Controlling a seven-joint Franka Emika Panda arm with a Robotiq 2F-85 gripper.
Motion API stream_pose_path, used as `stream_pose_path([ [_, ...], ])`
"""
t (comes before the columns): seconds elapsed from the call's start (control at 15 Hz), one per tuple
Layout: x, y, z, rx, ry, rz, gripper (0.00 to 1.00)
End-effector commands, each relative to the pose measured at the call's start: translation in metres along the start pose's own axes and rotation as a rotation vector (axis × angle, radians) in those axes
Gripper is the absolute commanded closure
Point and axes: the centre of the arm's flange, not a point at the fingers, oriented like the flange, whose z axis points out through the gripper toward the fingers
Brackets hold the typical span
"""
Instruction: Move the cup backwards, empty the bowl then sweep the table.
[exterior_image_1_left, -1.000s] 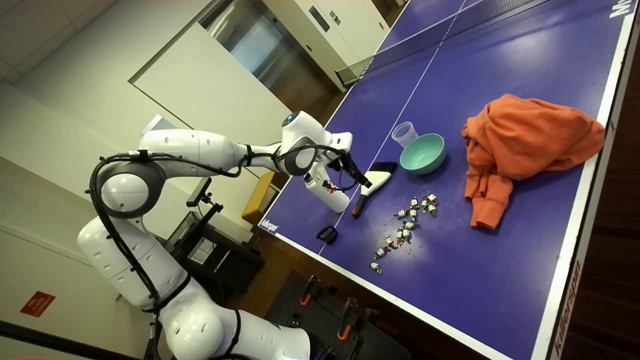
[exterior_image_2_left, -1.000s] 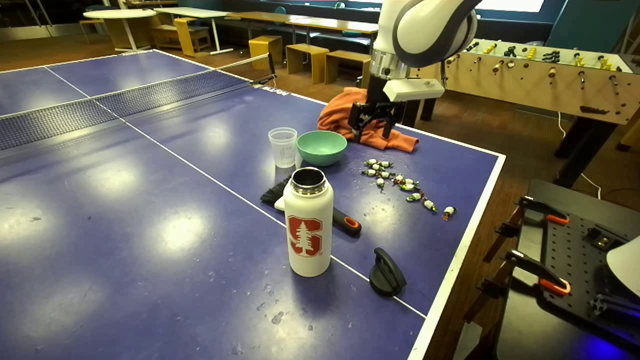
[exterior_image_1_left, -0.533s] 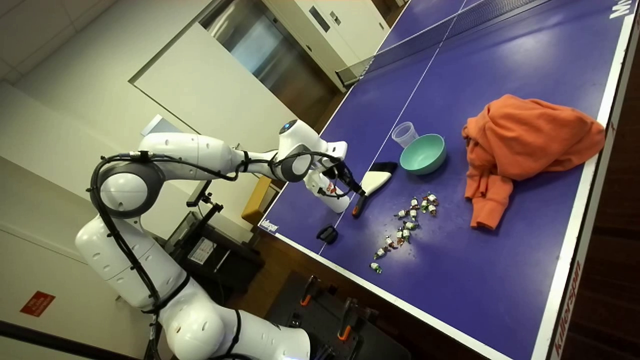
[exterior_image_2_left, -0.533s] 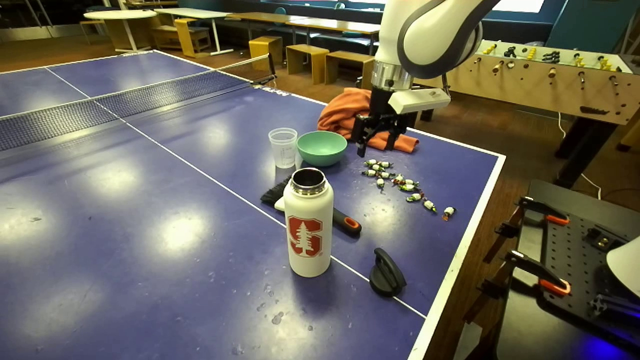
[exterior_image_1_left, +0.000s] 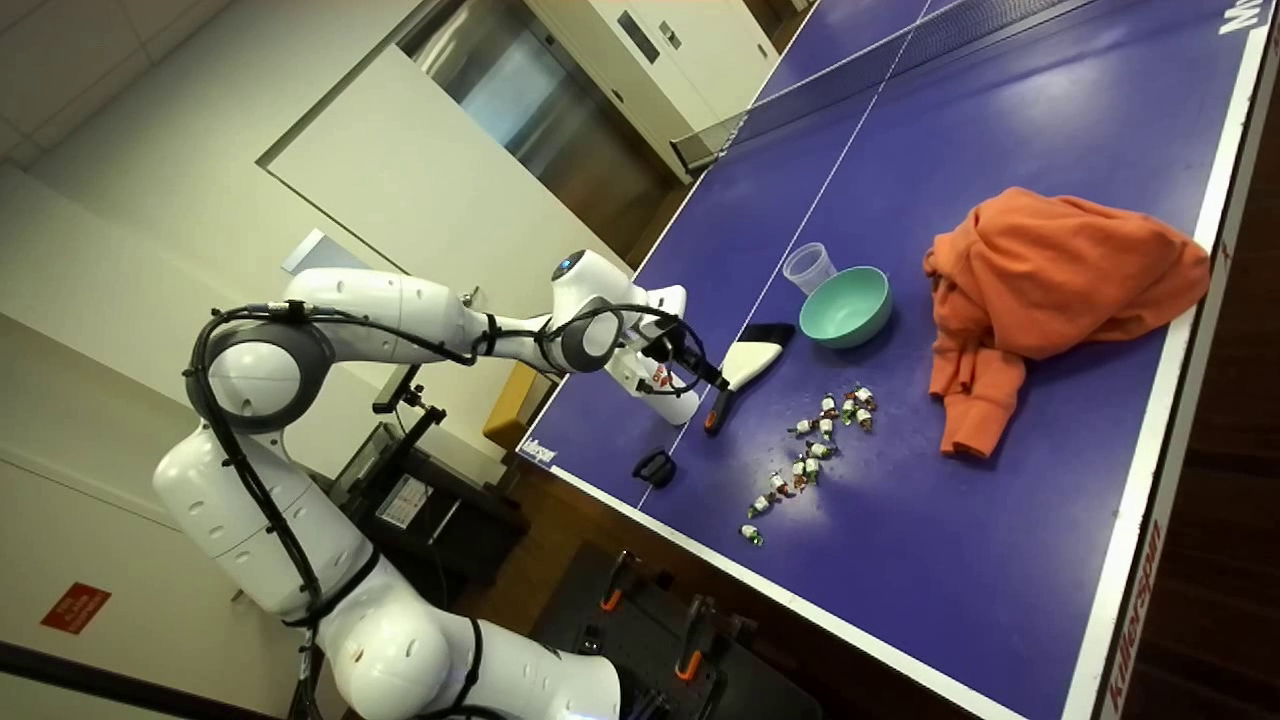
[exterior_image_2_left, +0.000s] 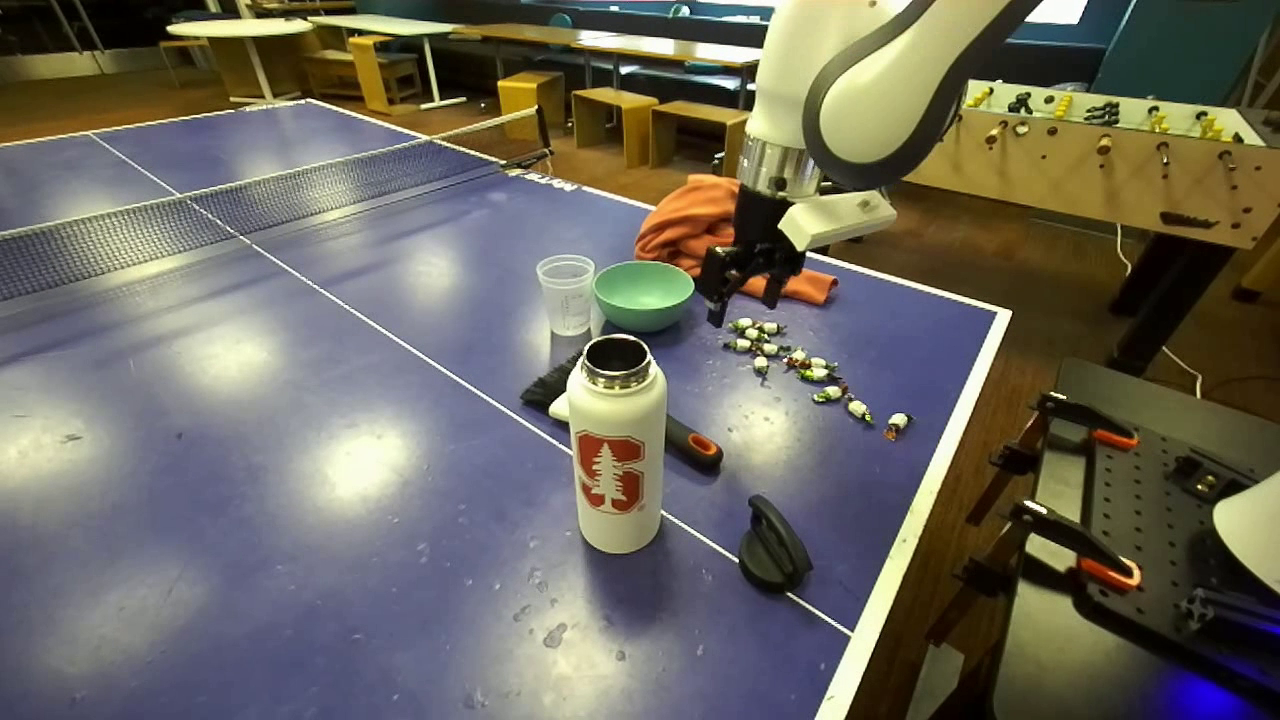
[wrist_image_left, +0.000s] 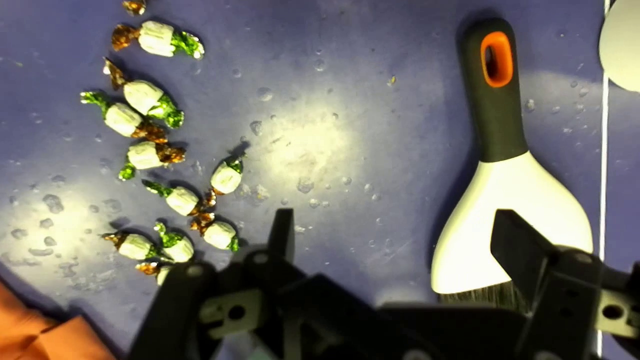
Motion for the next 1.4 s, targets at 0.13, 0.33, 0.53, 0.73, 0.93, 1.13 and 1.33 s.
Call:
stream_pose_path([
  [0.13, -0.044, -0.03, 0.015, 0.044, 0.115, -0.126, 0.0],
  [0.33, -0.062, -0.042, 0.022, 0.078, 0.155, -0.166, 0.0],
  [0.53, -0.077, -0.051, 0.031, 0.116, 0.236, -0.203, 0.0],
  [0.73, -0.086, -0.057, 0.044, 0.127, 0.301, -0.214, 0.0],
  [0.93, -0.087, -0.06, 0.06, 0.094, 0.349, -0.206, 0.0],
  [1.13, -0.085, -0.058, 0.074, 0.078, 0.366, -0.192, 0.0],
  [1.33, -0.09, -0.057, 0.074, 0.086, 0.332, -0.187, 0.0],
])
